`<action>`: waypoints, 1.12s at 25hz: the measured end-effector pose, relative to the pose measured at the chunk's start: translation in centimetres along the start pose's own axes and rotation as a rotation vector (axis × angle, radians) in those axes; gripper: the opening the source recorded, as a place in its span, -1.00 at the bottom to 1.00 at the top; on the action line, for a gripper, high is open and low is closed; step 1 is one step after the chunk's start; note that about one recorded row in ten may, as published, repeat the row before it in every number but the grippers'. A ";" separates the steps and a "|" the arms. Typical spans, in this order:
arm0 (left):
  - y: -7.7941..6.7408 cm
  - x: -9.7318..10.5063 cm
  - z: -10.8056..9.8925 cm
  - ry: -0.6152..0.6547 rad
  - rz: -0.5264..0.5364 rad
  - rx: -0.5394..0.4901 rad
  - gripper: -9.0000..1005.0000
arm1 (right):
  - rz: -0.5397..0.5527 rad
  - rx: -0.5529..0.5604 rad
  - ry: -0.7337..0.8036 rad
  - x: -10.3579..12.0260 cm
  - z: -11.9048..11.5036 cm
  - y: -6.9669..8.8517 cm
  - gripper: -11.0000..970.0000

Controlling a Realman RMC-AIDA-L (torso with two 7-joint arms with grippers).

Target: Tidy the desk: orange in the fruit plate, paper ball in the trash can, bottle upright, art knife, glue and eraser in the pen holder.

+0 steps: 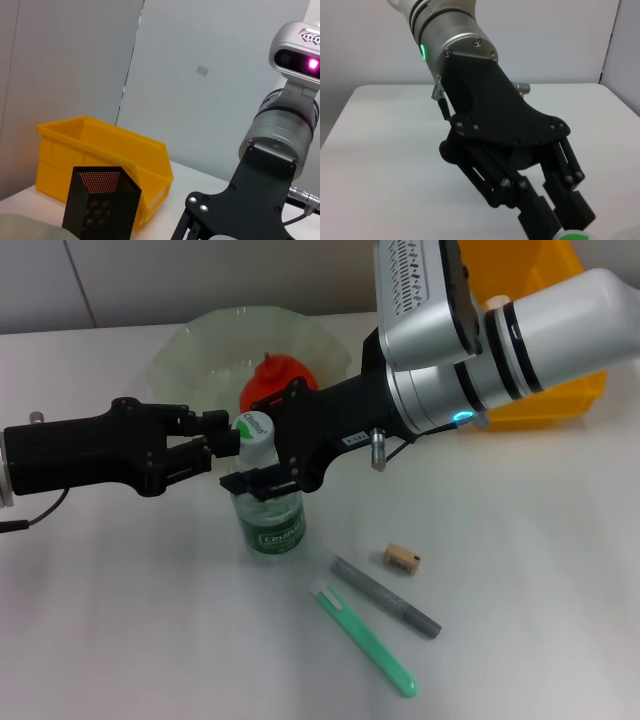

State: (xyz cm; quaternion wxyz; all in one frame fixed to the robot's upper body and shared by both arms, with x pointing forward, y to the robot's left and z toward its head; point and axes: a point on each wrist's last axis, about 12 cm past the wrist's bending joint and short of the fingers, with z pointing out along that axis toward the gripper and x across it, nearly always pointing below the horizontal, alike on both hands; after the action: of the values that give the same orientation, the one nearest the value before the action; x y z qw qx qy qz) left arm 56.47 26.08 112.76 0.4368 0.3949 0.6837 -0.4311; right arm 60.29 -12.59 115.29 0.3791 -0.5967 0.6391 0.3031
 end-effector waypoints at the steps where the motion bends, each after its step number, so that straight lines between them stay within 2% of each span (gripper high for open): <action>1: 0.0 0.0 0.0 0.000 0.000 0.001 -0.30 | 0.000 -0.001 0.001 0.0 0.0 0.0 0.23; 3: 0.0 -0.1 0.0 -0.001 0.001 0.001 -0.47 | 0.001 -0.003 0.004 0.1 0.1 0.1 0.12; 9: -0.1 0.1 -0.1 -0.005 0.019 -0.001 -0.90 | 0.006 -0.006 0.007 0.3 0.1 0.2 0.10; 20: -0.7 0.4 -0.4 -0.070 -0.003 0.011 -0.72 | 0.010 -0.005 0.008 0.5 0.2 0.3 0.09; 25: -0.8 0.4 -0.2 -0.079 0.009 0.015 -0.26 | 0.022 -0.001 0.008 1.0 0.1 0.3 0.09; 27: -0.9 0.4 0.1 -0.079 0.014 0.021 0.20 | 0.027 -0.001 0.008 1.1 0.1 0.3 0.09; 28: -0.9 0.4 0.2 -0.078 0.015 0.022 0.28 | 0.026 -0.002 0.009 1.2 0.1 0.3 0.09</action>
State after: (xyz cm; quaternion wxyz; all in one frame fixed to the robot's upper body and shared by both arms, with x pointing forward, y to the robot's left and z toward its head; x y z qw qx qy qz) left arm 55.62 25.69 112.58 0.4620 0.3878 0.6581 -0.4506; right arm 60.01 -13.09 114.20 0.3718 -0.5899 0.6482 0.3060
